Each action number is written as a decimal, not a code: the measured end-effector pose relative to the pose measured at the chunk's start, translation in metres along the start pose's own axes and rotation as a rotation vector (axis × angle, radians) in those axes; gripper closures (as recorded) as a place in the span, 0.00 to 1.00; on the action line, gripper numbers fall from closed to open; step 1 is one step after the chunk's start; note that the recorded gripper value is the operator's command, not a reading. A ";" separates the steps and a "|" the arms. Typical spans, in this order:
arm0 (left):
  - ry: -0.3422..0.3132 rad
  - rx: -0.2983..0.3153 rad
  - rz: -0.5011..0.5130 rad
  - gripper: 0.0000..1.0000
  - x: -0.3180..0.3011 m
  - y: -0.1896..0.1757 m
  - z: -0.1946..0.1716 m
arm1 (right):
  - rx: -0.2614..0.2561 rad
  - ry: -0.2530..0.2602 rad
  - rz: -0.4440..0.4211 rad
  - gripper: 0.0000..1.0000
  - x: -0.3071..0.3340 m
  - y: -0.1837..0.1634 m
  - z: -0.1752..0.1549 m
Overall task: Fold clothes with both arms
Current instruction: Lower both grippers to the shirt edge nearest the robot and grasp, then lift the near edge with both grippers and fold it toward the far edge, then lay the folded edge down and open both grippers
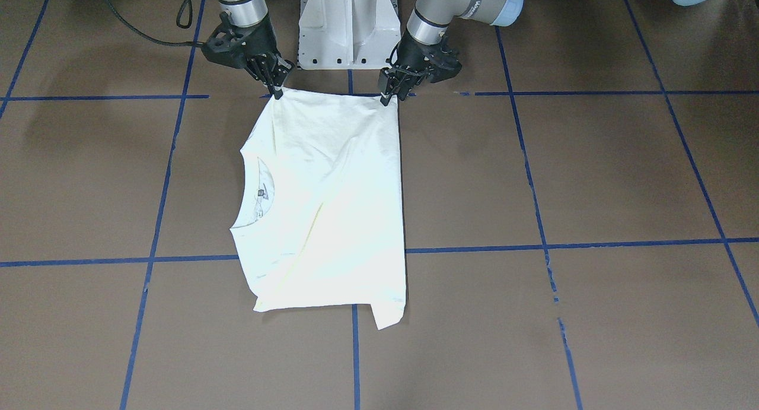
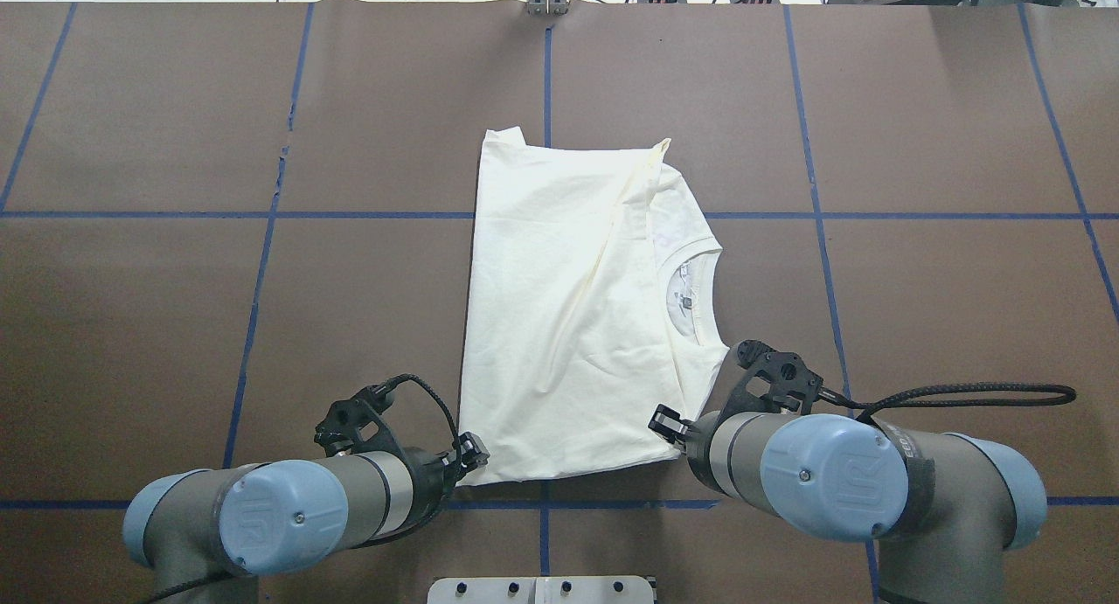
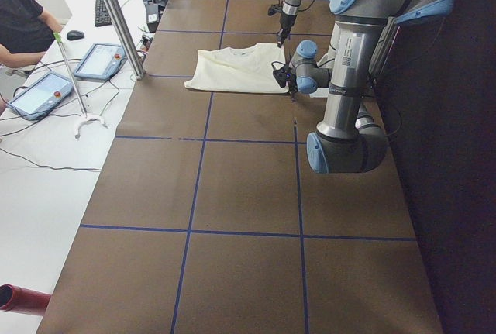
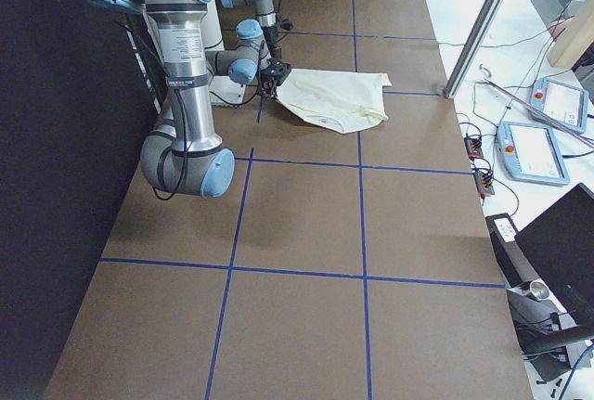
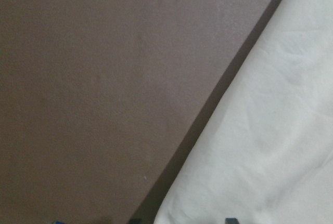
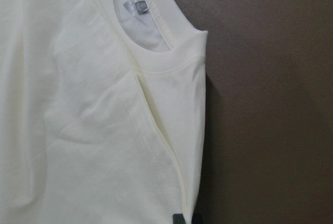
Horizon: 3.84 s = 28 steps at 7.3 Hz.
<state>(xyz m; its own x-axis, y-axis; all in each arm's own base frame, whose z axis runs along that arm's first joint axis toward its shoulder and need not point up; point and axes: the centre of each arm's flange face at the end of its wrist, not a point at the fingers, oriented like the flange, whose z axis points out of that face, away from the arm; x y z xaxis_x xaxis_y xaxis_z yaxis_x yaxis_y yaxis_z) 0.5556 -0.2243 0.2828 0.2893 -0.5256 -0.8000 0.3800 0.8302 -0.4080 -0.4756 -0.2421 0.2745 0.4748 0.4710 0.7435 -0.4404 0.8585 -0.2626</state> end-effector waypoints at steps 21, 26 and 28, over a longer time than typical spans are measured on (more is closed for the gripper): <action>0.058 0.287 0.175 1.00 0.191 -0.202 0.008 | 0.075 0.145 0.102 1.00 -0.132 -0.235 0.054; 0.158 0.311 0.260 0.45 0.187 -0.253 0.027 | 0.073 0.120 0.023 0.44 -0.142 -0.261 0.105; 0.245 0.283 0.272 1.00 0.188 -0.246 -0.004 | 0.074 0.115 0.020 0.00 -0.144 -0.264 0.102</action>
<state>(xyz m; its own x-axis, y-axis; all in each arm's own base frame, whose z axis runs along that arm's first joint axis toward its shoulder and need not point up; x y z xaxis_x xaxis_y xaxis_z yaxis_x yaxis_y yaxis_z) 0.5128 -0.5265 0.2308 0.2081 -0.2081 -0.9557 0.5537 0.8305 -0.0603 -0.5052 -0.5574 0.3002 0.5473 0.5117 0.6622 -0.5038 0.8333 -0.2275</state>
